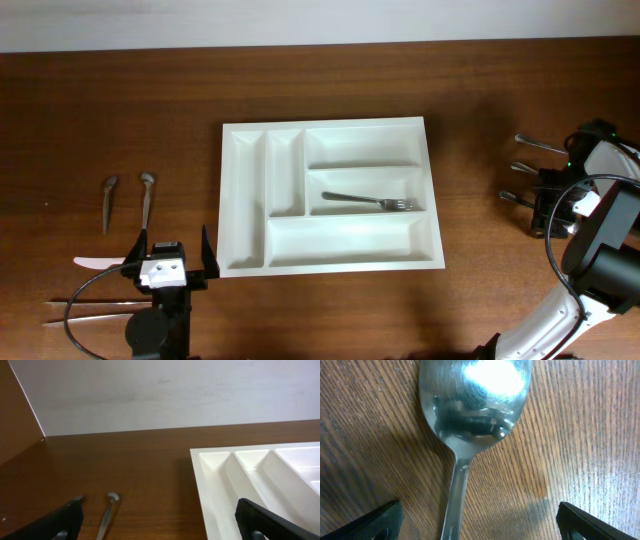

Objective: Pack container
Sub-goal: 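Align the right gripper over a spoon and grasp its handle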

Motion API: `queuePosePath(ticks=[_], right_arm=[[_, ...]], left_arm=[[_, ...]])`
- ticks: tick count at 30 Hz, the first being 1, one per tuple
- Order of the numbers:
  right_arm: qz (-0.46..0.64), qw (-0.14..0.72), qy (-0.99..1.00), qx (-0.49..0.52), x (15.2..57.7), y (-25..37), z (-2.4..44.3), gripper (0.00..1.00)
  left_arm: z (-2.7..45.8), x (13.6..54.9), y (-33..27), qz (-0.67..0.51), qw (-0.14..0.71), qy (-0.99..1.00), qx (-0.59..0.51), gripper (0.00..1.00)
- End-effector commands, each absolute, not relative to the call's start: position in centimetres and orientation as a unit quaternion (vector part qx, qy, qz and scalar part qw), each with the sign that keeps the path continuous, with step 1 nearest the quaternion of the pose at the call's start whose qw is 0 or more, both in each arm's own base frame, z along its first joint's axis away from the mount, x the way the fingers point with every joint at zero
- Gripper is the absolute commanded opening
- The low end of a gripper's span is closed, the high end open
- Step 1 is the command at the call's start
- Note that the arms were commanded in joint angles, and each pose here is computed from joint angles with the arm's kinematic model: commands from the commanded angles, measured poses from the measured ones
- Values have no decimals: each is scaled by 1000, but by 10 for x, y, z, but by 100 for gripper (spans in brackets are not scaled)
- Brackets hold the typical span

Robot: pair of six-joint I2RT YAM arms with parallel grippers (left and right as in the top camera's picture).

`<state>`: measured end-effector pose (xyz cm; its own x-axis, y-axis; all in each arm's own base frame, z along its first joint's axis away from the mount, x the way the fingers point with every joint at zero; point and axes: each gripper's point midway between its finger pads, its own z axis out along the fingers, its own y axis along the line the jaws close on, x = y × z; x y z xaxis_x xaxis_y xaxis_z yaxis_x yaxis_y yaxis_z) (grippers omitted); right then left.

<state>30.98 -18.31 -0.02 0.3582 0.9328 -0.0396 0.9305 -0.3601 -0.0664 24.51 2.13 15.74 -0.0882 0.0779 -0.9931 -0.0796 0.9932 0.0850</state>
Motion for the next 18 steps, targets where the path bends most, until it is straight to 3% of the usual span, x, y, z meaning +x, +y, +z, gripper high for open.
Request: queuePosePath(ticks=[1, 18], right_arm=[[73, 55, -559, -824, 284, -176, -22, 100], [82, 33, -560, -824, 288, -185, -23, 99]], left_arm=[[156, 245, 21, 56, 676, 735, -2, 99], [156, 245, 21, 56, 676, 735, -2, 99]])
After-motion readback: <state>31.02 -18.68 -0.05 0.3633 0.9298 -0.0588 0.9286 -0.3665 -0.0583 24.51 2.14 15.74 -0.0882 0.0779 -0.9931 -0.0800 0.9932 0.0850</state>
